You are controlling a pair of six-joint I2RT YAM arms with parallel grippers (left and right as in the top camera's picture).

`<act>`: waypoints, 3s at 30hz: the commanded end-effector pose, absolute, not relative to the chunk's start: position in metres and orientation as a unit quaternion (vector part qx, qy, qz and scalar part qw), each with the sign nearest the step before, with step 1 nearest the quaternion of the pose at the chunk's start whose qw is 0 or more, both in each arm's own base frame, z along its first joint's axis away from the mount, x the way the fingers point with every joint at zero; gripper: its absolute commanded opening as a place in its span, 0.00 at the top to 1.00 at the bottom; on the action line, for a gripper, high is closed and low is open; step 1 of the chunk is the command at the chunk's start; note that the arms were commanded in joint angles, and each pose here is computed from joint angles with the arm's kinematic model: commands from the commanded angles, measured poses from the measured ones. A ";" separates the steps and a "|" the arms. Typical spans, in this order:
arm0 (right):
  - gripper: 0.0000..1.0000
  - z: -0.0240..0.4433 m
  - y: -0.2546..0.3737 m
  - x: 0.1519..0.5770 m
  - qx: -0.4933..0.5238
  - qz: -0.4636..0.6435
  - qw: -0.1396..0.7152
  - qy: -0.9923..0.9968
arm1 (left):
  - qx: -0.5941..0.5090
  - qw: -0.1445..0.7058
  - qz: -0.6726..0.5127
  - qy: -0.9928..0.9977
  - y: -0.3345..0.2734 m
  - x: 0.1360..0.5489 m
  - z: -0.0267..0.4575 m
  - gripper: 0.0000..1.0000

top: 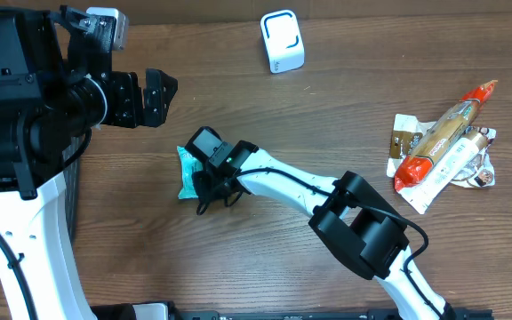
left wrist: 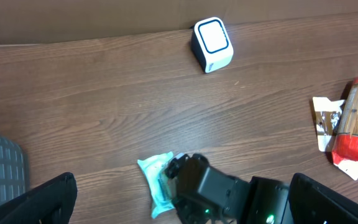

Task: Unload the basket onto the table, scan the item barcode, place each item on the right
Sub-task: 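Lift the teal wipes pack with the right gripper, then lower the dangling teal wipes pack onto the table center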

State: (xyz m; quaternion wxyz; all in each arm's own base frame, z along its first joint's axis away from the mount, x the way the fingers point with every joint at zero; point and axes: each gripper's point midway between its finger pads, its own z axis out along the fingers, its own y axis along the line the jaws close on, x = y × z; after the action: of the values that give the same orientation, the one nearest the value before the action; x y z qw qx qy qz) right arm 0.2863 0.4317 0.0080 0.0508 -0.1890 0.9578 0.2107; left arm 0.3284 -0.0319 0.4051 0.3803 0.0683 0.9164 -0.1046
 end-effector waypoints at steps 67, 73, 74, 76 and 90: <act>0.14 0.018 0.282 0.276 -0.348 -0.375 0.132 0.849 | 0.076 0.384 -0.101 0.915 -0.032 0.329 0.407 0.00; 0.14 0.049 0.299 0.302 -0.271 -0.252 0.119 0.921 | 0.076 0.384 -0.101 0.915 -0.032 0.329 0.407 0.00; 0.15 0.055 0.300 0.308 -0.257 -0.231 0.119 0.931 | 0.076 0.384 -0.101 0.915 -0.032 0.329 0.407 0.00; 0.17 0.066 0.298 0.320 -0.235 -0.200 0.117 0.944 | 0.076 0.384 -0.101 0.915 -0.032 0.329 0.407 0.00; 0.29 0.050 0.297 0.330 -0.133 -0.038 0.017 0.990 | 0.076 0.384 -0.101 0.915 -0.032 0.329 0.407 0.00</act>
State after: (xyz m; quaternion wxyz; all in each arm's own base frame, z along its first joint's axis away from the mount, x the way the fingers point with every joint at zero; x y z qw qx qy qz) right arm 0.3380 0.2795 0.0367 0.0118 -0.1447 0.9870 -0.0687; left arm 0.3284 -0.0319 0.4051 0.3803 0.0683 0.9164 -0.1046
